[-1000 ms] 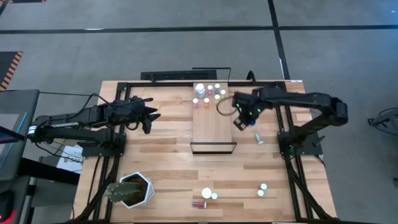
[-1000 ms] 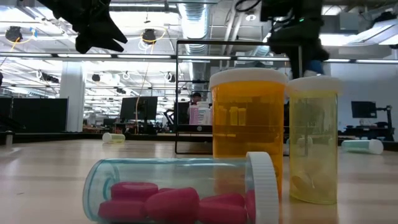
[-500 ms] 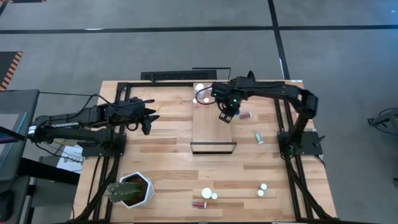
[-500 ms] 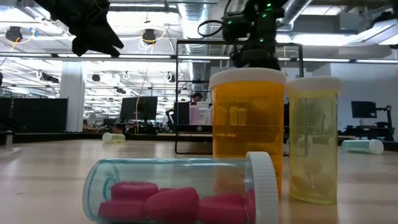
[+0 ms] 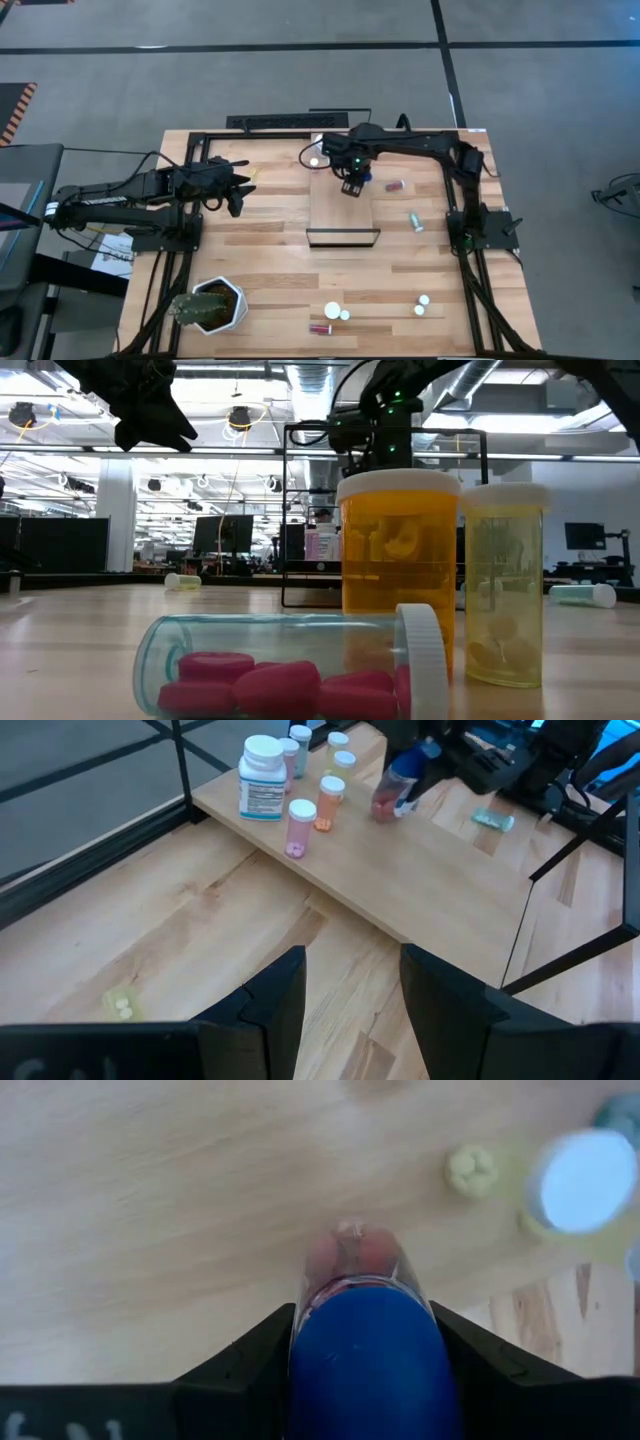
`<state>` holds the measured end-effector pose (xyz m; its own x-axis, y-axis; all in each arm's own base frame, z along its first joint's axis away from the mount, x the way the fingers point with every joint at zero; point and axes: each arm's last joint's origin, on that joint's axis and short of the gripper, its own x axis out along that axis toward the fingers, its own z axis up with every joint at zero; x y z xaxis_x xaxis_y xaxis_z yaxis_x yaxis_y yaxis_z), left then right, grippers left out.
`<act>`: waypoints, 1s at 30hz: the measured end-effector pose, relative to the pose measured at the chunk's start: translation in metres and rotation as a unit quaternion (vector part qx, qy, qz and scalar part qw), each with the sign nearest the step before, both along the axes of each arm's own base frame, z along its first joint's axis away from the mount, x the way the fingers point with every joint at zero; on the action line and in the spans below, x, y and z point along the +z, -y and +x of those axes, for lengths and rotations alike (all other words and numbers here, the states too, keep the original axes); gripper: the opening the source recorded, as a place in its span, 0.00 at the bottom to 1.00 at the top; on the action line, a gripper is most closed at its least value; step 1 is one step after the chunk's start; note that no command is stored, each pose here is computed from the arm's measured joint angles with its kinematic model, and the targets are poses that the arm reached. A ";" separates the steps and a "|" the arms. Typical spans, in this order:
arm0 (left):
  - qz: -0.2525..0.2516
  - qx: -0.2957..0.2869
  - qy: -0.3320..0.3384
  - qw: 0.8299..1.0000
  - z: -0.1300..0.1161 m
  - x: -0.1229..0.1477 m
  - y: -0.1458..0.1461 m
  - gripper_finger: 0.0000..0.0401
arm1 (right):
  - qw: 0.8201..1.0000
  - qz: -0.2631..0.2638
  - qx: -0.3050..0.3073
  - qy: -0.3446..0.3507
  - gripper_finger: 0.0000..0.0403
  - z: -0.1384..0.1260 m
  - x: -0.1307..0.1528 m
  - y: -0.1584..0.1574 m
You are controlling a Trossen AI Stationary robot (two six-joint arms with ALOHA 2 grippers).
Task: Pick and place medicine bottles onto shelf by color
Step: Put the blue pill bottle on the shelf
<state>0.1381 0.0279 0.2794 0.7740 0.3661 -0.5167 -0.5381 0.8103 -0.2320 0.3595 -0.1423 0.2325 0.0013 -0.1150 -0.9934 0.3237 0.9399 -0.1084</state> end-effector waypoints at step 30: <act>-0.001 0.000 0.000 1.000 0.000 0.000 0.000 0.37 | 0.998 -0.038 0.048 -0.002 0.61 0.005 -0.002 0.003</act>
<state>0.1380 0.0278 0.2793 0.7734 0.3659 -0.5176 -0.5388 0.8097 -0.2328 0.3647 -0.1456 0.2309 0.0125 -0.1904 -0.9816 0.2328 0.9553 -0.1824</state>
